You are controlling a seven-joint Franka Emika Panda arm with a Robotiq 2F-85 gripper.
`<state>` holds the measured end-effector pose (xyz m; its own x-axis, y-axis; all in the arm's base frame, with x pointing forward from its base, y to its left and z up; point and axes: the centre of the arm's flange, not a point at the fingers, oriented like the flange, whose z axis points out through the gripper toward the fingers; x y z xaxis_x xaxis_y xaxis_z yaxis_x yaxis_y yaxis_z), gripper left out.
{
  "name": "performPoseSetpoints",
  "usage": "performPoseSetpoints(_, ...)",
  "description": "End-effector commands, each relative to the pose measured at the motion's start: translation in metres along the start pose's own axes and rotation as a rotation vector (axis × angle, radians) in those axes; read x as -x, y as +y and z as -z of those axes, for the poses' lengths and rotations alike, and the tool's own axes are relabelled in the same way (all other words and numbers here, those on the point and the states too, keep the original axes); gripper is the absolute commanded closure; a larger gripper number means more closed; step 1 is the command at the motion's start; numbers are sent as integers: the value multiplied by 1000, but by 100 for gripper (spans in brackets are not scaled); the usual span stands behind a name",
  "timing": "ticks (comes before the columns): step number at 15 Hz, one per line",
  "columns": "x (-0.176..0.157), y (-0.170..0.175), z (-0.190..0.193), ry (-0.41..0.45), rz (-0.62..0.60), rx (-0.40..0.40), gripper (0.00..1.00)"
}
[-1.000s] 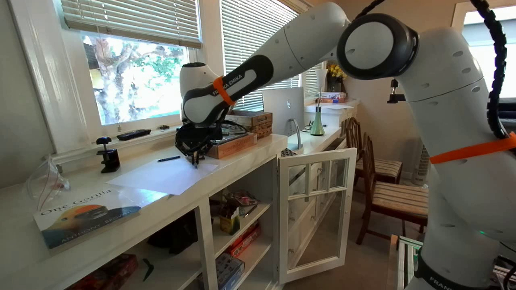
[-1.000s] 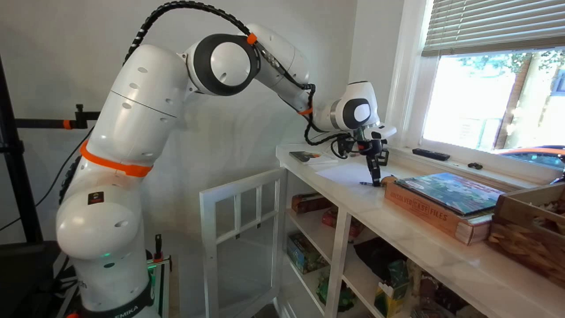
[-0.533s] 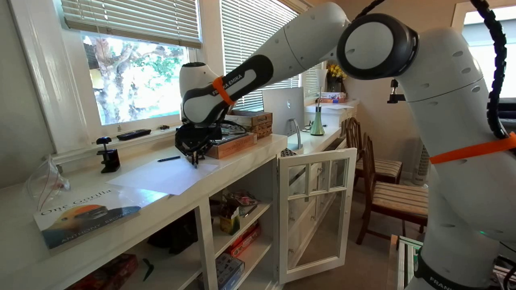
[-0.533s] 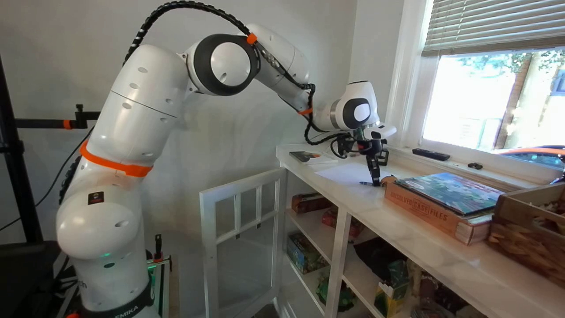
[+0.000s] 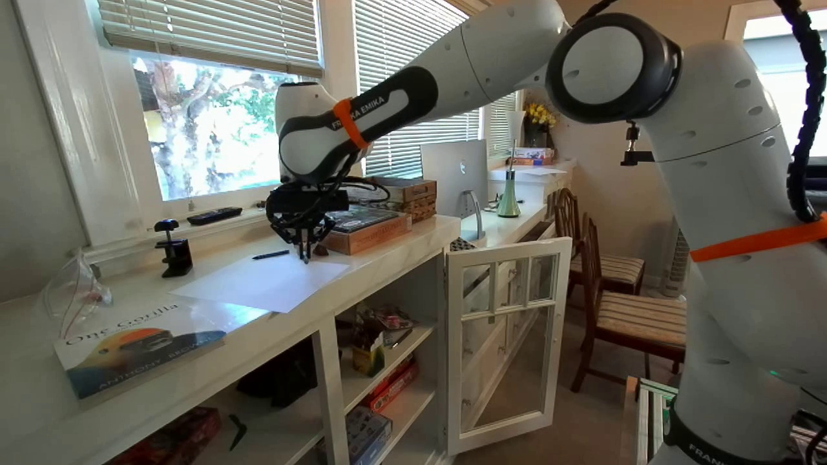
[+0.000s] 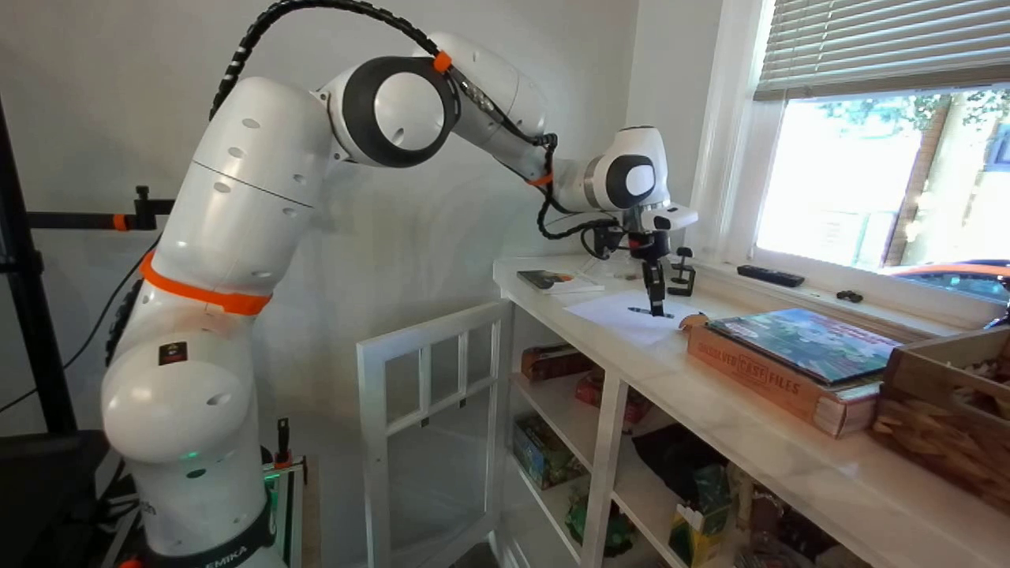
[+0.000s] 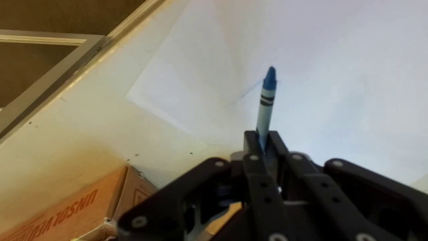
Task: Move the crayons to the left side of the paper
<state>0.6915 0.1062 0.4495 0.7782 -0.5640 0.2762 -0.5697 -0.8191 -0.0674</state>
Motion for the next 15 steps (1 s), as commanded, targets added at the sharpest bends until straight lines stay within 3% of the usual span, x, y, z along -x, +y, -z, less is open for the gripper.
performPoseSetpoints(1,11,-16,18,-49,41,-3,97)
performPoseSetpoints(8,38,-48,21,-80,233,-45,97)
performPoseSetpoints(15,62,-69,12,8,475,-118,97)
